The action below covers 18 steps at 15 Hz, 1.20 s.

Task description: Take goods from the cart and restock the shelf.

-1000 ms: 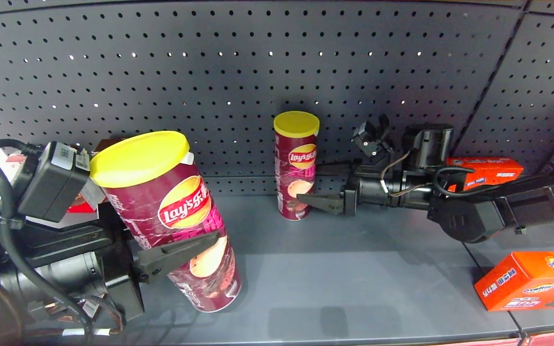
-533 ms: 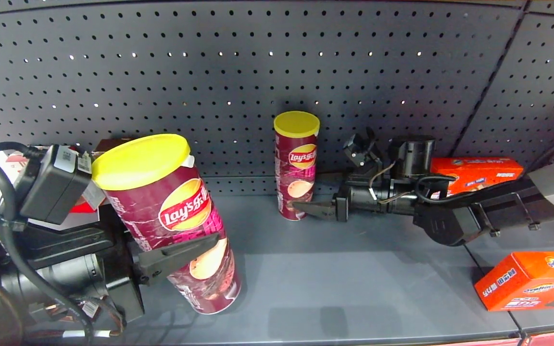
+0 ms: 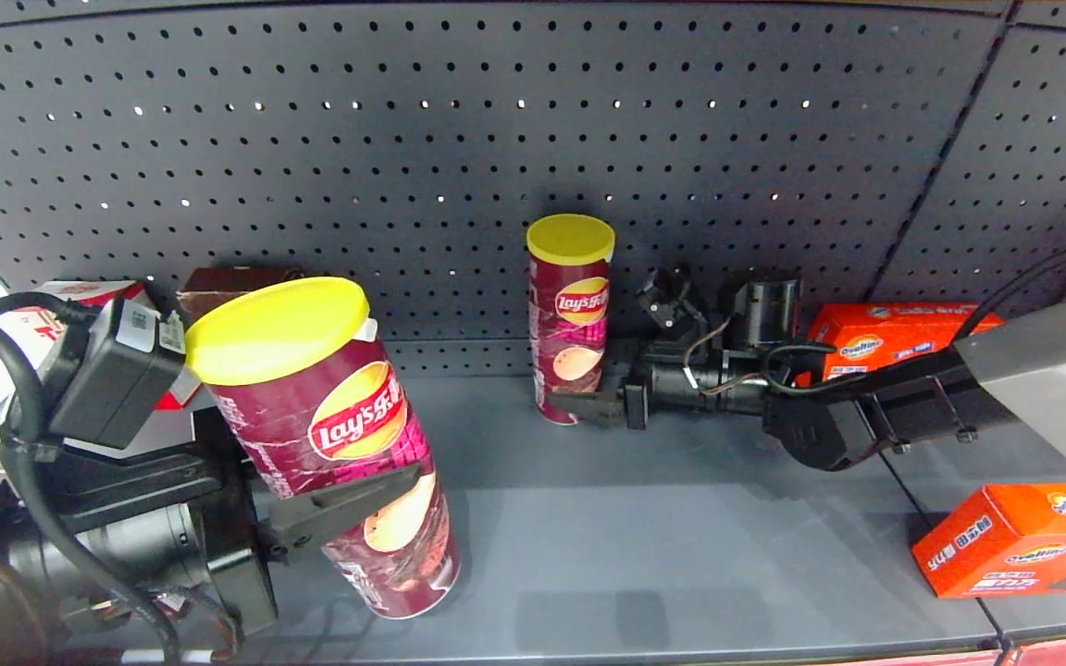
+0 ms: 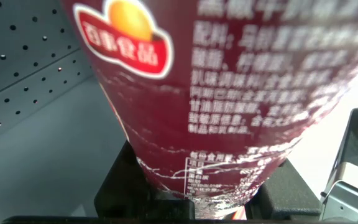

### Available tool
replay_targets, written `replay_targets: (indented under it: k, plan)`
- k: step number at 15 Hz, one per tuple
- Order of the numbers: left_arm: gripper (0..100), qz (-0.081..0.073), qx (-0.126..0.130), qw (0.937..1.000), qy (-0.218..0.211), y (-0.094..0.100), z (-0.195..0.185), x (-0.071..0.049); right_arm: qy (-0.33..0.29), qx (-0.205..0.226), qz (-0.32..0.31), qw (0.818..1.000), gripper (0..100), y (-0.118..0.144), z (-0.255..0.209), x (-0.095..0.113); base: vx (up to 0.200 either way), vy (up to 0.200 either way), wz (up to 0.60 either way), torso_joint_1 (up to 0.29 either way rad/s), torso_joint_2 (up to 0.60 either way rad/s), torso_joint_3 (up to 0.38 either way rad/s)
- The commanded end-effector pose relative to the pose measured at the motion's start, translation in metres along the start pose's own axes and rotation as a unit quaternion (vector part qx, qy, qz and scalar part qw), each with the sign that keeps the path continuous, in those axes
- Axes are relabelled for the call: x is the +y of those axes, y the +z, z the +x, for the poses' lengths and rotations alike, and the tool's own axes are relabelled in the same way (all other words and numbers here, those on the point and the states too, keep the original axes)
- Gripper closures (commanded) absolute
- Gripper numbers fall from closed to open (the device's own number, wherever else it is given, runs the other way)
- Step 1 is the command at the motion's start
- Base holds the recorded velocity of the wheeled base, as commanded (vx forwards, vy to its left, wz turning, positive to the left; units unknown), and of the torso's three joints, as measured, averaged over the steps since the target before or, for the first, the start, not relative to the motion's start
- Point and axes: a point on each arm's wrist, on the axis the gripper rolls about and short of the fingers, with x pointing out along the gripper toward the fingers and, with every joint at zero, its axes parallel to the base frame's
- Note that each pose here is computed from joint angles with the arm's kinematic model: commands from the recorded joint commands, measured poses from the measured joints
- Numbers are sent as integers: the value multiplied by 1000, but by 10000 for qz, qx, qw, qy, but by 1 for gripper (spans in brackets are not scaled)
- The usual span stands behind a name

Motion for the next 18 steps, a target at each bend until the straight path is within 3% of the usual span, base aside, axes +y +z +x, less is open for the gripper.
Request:
replay_targets:
  k: [1, 3, 4, 11, 18]
  plan:
    - [100, 1, -4, 10000, 5, 0, 0, 0, 26, -2, -5, 10000, 0, -4, 7, -1, 0, 0, 0, 0, 0, 0]
    - [100, 5, -11, 10000, 6, 0, 0, 0, 50, 1, -3, 10000, 0, -7, 11, -1, 0, 0, 0, 0, 0, 0]
    - [100, 5, -11, 10000, 6, 0, 0, 0, 50, 1, -10, 10000, 100, -9, 12, -2, 0, 0, 0, 0, 0, 0]
    - [100, -2, 3, 10000, 5, -1, -1, 0, -52, -37, -147, 9999, 100, -6, 9, 3, 0, 0, 0, 0, 0, 0]
    - [100, 4, -10, 10000, 98, -1, -4, 2, -351, -116, -367, 9986, 100, 19, -39, 63, 0, 0, 0, 0, 0, 0]
